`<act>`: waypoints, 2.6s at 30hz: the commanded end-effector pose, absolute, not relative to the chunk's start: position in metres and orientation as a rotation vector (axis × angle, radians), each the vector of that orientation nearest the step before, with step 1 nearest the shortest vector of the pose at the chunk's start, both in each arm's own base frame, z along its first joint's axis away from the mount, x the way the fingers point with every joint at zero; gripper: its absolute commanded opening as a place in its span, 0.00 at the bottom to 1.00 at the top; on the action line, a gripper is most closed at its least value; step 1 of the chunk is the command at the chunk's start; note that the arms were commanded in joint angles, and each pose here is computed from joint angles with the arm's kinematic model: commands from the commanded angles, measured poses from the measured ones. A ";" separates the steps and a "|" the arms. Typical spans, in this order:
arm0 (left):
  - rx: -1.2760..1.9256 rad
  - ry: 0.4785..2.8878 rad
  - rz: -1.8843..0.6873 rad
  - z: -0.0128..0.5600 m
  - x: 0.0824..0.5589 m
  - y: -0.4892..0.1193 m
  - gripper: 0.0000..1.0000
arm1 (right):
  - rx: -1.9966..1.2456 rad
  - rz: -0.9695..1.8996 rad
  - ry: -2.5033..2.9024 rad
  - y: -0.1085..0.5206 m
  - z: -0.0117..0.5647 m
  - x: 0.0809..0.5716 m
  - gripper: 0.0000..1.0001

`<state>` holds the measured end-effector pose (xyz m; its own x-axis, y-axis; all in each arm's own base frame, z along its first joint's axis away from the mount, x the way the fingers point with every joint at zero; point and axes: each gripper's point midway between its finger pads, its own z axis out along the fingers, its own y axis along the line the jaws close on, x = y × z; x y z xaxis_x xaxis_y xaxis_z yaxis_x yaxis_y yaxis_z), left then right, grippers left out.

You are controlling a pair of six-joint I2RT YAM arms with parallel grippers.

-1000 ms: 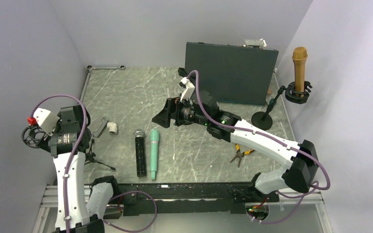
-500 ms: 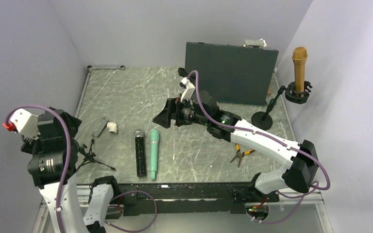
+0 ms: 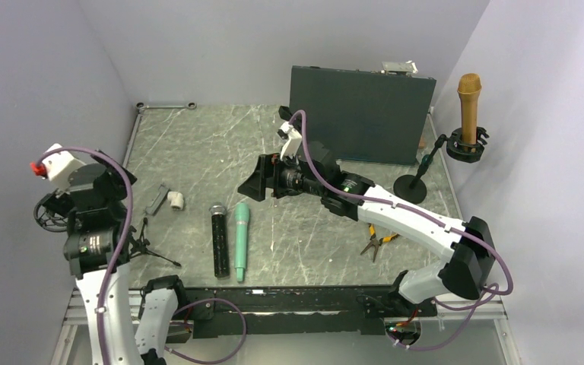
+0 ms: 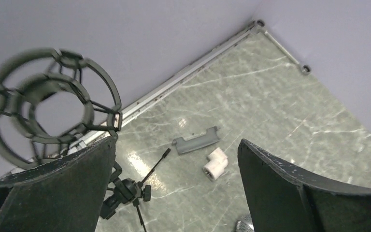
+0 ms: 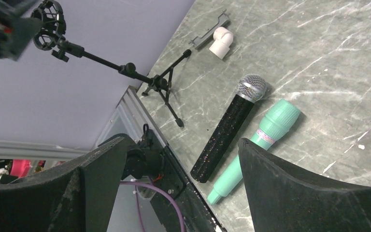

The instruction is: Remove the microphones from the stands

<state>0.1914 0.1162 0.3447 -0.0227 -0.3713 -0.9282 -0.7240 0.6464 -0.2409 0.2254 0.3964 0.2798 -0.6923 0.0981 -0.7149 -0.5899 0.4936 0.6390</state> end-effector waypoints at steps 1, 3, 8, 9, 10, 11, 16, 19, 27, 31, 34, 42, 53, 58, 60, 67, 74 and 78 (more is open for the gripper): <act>-0.933 1.592 0.340 0.314 0.205 0.120 0.99 | -0.423 1.258 1.963 0.399 0.303 0.228 0.88; -0.981 1.604 0.348 0.274 0.205 0.122 0.99 | -0.422 1.259 1.962 0.398 0.302 0.227 0.88; -1.031 1.610 0.221 0.219 0.206 0.107 0.99 | -0.428 1.269 1.968 0.398 0.299 0.226 0.88; -1.027 1.590 0.221 0.225 0.205 0.108 0.99 | -0.432 1.266 1.972 0.398 0.298 0.227 0.88; -1.007 1.568 0.222 0.237 0.204 0.108 0.99 | -0.434 1.262 1.976 0.398 0.297 0.227 0.88; -0.973 1.549 0.222 0.252 0.205 0.109 0.99 | -0.433 1.259 1.976 0.397 0.297 0.227 0.88; -0.800 1.543 0.146 0.333 0.216 0.092 0.99 | -0.447 1.248 1.980 0.400 0.294 0.229 0.88; -0.634 1.560 0.009 0.377 0.221 0.063 0.99 | -0.468 1.144 2.006 0.392 0.289 0.236 0.88; -0.152 1.547 -0.575 0.412 0.230 -0.050 1.00 | -0.505 0.706 2.025 0.324 0.277 0.252 0.92; -0.090 1.589 -0.792 0.390 0.240 -0.079 0.99 | -0.435 0.443 2.037 0.264 0.260 0.260 0.95; -0.030 1.597 -0.840 0.376 0.243 -0.099 0.99 | -0.336 0.253 2.059 0.216 0.246 0.270 0.96; 0.327 1.726 -0.974 0.368 0.245 -0.180 0.99 | -0.034 -0.024 2.043 0.120 0.232 0.280 0.98; 0.591 1.719 -0.901 0.366 0.237 -0.200 1.00 | 0.478 -0.477 1.964 -0.010 0.223 0.296 0.97; 0.623 1.681 -0.873 0.357 0.228 -0.204 0.99 | 0.515 -0.404 1.920 -0.014 0.232 0.303 0.93; 0.618 1.679 -0.875 0.355 0.227 -0.204 0.99 | 0.416 -0.213 1.911 0.013 0.251 0.316 0.90; 0.570 1.686 -0.794 0.342 0.238 -0.194 0.99 | 0.085 0.436 1.795 0.154 0.345 0.354 0.93; 0.560 1.671 -0.762 0.335 0.238 -0.189 0.99 | -0.180 0.813 1.645 0.241 0.414 0.372 0.92; 0.534 1.677 -0.744 0.332 0.241 -0.184 0.99 | -0.369 0.816 1.637 0.271 0.414 0.383 0.87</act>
